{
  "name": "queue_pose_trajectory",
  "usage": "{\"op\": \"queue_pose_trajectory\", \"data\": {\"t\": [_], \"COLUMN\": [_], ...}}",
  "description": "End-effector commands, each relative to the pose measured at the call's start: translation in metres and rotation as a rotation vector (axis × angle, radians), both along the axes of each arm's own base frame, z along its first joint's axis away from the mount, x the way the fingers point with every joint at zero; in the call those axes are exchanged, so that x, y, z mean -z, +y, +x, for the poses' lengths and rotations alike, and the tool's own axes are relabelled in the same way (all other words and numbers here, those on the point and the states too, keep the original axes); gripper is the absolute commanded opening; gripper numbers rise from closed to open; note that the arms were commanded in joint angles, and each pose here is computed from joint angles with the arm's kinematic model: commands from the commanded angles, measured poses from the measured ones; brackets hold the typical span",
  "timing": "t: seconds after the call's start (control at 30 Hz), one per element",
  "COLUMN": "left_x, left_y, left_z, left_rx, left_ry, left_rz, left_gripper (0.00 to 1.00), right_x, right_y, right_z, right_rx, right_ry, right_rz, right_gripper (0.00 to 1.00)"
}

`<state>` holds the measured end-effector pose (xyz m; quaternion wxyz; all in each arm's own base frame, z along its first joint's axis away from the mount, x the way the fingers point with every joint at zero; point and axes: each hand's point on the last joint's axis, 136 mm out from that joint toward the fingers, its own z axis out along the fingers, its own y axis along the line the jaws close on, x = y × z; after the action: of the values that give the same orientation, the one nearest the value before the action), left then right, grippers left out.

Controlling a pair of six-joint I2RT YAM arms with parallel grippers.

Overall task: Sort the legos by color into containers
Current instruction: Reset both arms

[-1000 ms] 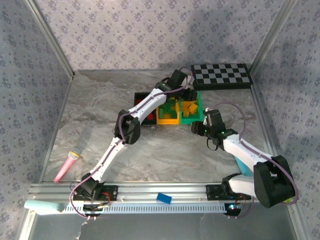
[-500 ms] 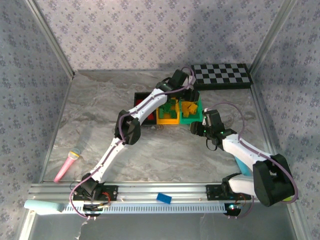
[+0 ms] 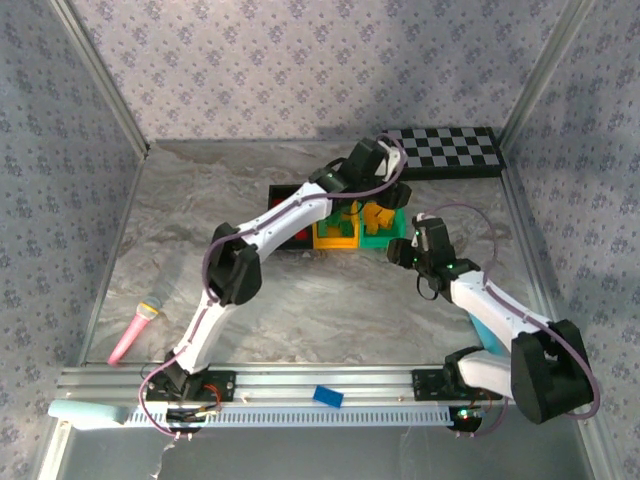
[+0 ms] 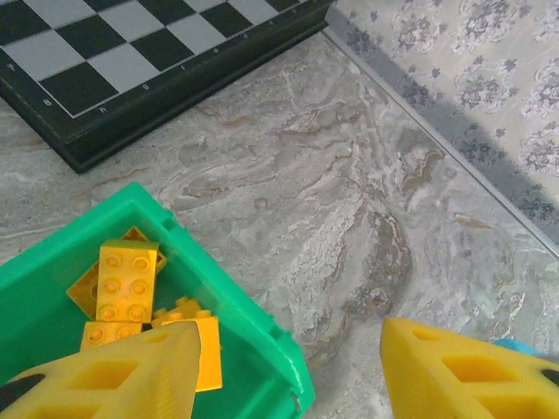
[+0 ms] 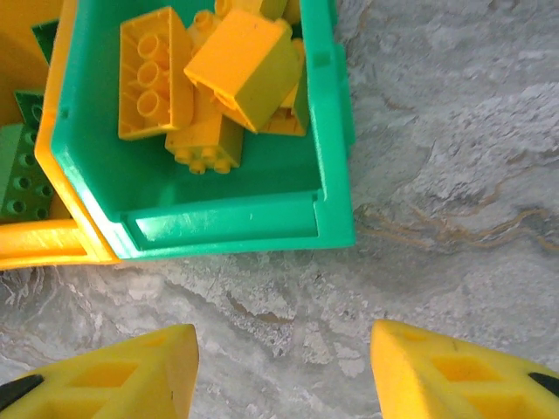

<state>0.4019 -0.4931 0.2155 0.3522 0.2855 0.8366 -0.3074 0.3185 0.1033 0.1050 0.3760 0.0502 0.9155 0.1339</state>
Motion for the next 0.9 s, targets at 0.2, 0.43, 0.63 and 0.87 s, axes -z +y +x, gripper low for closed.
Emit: {"op": "queue_pose_trajectory", "data": {"t": [0.2, 0.43, 0.63, 0.87], "left_x": [-0.011, 0.017, 0.048, 0.04], "left_y": [0.091, 0.206, 0.307, 0.423], "left_z": [-0.015, -0.036, -0.049, -0.083], "left_rx": [-0.22, -0.497, -0.716, -1.006], "left_ry": [-0.183, -0.239, -0.152, -0.205], "left_rz": [0.023, 0.189, 0.195, 0.108], "left_gripper": [0.57, 0.65, 0.7, 0.91], "right_x": [-0.031, -0.054, -0.064, -0.081], "right_y": [-0.024, -0.048, -0.067, -0.093], "right_z": [0.005, 0.008, 0.011, 0.006], "right_rx": [0.079, 0.173, 0.259, 0.389], "right_ry": [-0.096, -0.185, -0.222, -0.289], "right_rz": [-0.035, -0.075, -0.095, -0.152], "right_gripper": [0.56, 0.56, 0.57, 0.81]}}
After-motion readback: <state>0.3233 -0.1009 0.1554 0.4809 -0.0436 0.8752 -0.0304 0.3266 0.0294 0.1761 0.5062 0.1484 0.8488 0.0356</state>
